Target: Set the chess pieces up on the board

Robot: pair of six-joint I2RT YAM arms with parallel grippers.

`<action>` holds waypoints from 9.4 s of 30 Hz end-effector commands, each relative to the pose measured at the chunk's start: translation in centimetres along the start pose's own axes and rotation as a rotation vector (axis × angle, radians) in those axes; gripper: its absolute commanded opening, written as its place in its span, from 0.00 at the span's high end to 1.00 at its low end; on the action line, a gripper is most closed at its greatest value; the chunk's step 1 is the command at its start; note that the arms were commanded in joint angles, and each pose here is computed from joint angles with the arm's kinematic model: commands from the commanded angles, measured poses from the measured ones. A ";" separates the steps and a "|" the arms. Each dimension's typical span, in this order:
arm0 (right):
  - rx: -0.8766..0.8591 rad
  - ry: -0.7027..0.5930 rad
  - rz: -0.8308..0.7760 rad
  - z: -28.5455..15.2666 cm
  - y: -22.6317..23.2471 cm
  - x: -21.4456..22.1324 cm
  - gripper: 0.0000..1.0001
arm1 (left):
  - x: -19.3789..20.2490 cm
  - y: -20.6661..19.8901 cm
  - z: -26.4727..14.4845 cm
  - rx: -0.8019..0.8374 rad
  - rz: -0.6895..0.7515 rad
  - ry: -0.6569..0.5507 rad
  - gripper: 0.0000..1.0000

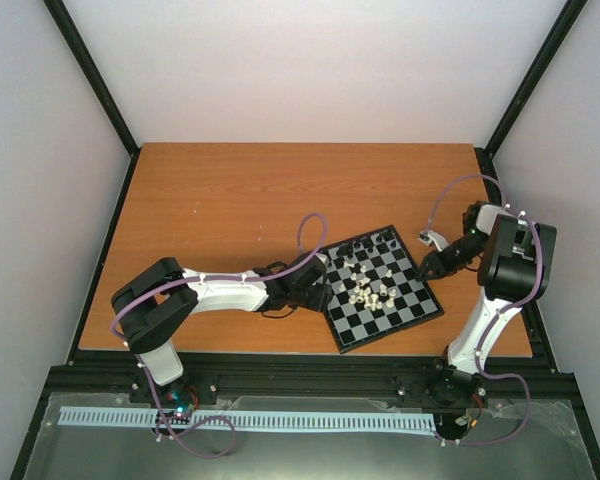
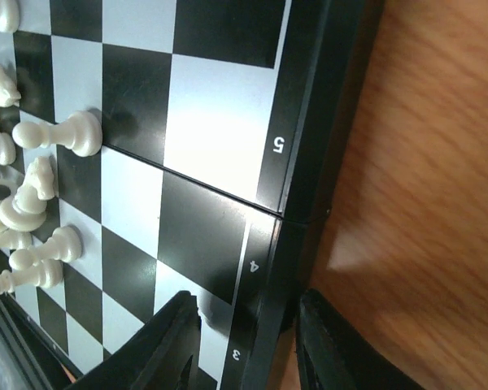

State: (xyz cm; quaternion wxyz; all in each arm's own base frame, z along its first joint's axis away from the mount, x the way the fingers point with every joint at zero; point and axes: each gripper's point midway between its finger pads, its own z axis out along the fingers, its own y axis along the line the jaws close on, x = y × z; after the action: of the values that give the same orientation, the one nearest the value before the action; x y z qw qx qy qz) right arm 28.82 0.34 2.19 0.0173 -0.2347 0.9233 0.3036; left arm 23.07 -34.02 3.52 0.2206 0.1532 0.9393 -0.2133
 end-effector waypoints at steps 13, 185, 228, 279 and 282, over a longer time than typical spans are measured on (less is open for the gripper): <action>-0.076 0.125 -0.066 3.9 4.8 1.1 0.66 | -2.9 2.5 -0.5 0.022 -0.100 -0.077 0.36; 0.215 -0.760 -0.486 -12.1 20.1 -2.5 0.00 | -8.4 2.1 0.0 -0.199 0.159 0.208 0.65; 0.218 -0.767 -0.510 -12.2 20.6 -2.3 0.00 | 1.6 1.0 -4.4 -0.179 0.271 0.299 0.92; 0.270 -0.788 -0.515 -12.3 20.2 -2.2 0.00 | -2.6 -2.7 -4.0 -0.126 0.298 0.174 0.69; 0.255 -0.781 -0.533 -12.1 20.5 -2.1 0.00 | -3.0 -2.6 -3.5 -0.148 0.298 0.170 0.69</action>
State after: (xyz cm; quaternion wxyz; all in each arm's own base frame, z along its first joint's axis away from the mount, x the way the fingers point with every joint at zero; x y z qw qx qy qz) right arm 23.11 8.37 23.57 0.4618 -0.3118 0.7964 0.2350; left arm 22.65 -34.35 8.71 0.1712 0.2871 0.9363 -0.1082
